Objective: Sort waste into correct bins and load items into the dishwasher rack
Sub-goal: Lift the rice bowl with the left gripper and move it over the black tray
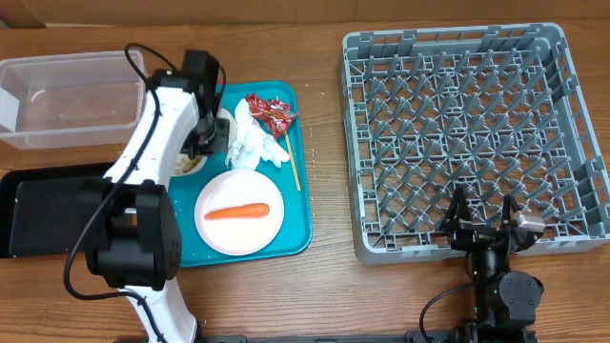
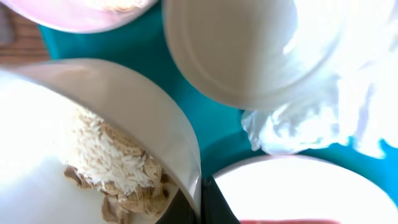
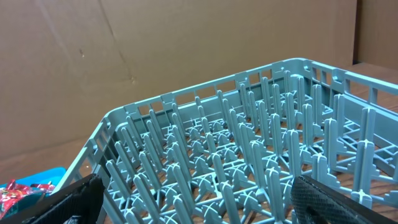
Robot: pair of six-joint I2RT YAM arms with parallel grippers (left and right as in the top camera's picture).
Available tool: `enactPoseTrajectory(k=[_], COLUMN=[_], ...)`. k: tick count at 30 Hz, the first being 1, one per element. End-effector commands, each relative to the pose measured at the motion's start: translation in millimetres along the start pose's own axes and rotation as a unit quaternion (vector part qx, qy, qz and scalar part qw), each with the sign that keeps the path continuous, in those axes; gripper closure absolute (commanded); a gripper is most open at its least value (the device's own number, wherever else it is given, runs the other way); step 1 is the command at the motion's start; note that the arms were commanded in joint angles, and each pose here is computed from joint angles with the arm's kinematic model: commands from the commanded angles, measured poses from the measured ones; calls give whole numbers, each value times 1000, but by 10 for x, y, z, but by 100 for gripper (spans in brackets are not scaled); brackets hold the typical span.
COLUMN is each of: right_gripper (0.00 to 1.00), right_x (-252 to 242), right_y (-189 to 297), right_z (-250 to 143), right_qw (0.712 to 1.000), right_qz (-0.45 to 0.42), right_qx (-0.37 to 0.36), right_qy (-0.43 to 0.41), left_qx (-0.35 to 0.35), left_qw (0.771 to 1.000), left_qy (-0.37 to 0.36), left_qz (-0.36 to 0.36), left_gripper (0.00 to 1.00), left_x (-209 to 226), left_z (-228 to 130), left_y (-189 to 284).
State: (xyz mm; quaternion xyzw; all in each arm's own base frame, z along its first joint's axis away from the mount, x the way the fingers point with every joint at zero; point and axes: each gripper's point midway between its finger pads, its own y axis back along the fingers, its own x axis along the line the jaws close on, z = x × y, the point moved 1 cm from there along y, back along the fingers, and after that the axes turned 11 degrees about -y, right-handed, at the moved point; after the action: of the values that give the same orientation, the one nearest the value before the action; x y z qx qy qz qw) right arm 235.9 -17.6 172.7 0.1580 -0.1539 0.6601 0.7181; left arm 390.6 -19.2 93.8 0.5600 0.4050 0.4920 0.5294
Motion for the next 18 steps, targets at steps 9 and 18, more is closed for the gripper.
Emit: enactPoseTrajectory(k=[9,18], right_gripper=[0,0], right_x=[-31,-31], right_y=[0,0], right_z=[-3,-3], right_qw=[1000,1000], right_qz=[-6,-6], right_qx=[-5,-5], right_qy=[2,2], left_qx=[-97,-146], left_qw=[986,953], left_qy=[127,217], left_qz=[-36,-153], left_gripper=[96,96], left_x=[315,989], left_z=[-39,-393], left_y=[1002,1258])
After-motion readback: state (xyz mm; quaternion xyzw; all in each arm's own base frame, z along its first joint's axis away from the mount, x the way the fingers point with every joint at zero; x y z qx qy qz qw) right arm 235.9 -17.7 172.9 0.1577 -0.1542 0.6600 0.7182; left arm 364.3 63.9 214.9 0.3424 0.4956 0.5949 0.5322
